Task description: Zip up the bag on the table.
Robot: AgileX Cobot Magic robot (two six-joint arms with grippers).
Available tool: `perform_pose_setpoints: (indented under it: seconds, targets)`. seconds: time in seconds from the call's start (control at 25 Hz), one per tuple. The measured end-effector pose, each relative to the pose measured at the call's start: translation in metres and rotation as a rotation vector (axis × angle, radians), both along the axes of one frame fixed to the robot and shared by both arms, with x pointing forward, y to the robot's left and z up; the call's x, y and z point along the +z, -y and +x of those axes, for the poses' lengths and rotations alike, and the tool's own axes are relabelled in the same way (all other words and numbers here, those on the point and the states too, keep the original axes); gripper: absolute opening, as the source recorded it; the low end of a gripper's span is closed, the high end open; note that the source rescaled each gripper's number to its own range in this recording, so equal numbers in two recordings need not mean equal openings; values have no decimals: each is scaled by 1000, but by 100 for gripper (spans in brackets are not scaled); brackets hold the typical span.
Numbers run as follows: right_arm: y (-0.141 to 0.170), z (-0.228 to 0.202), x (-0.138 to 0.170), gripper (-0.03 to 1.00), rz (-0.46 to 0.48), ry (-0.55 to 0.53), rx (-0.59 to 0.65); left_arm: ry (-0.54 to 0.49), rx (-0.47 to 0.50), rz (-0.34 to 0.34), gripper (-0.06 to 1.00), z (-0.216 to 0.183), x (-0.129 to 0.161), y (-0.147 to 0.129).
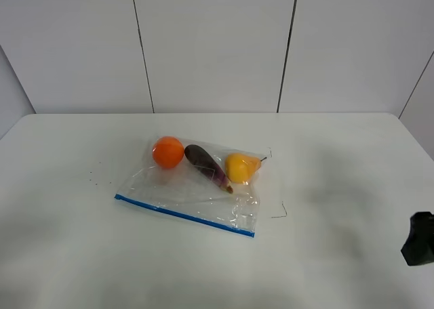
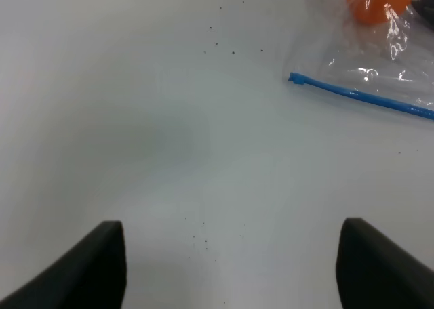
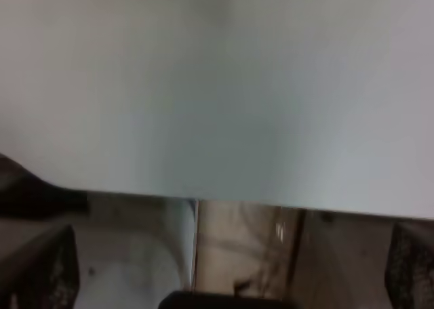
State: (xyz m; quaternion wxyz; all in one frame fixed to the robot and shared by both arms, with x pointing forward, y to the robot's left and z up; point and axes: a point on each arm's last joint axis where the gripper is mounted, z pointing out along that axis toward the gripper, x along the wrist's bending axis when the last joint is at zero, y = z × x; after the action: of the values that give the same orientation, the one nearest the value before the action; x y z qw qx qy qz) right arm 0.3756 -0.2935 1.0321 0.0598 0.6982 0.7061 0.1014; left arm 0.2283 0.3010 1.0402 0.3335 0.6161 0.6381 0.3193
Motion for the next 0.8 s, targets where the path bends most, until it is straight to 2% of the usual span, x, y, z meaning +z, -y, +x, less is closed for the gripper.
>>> perform_pose_setpoints:
  seconds: [0.24, 0.52, 0.6, 0.8]
  targets:
    - [1, -66, 10, 100, -12, 420, -6, 0, 0, 0, 92, 0, 0, 0]
    - [5, -126, 21, 100, -42, 803, -42, 0, 0, 0, 92, 0, 0, 0]
    - [6, -137, 21, 100, -41, 872, -64, 0, 0, 0, 92, 0, 0, 0]
    - [6, -140, 20, 100, -42, 892, -67, 0, 0, 0, 92, 0, 0, 0]
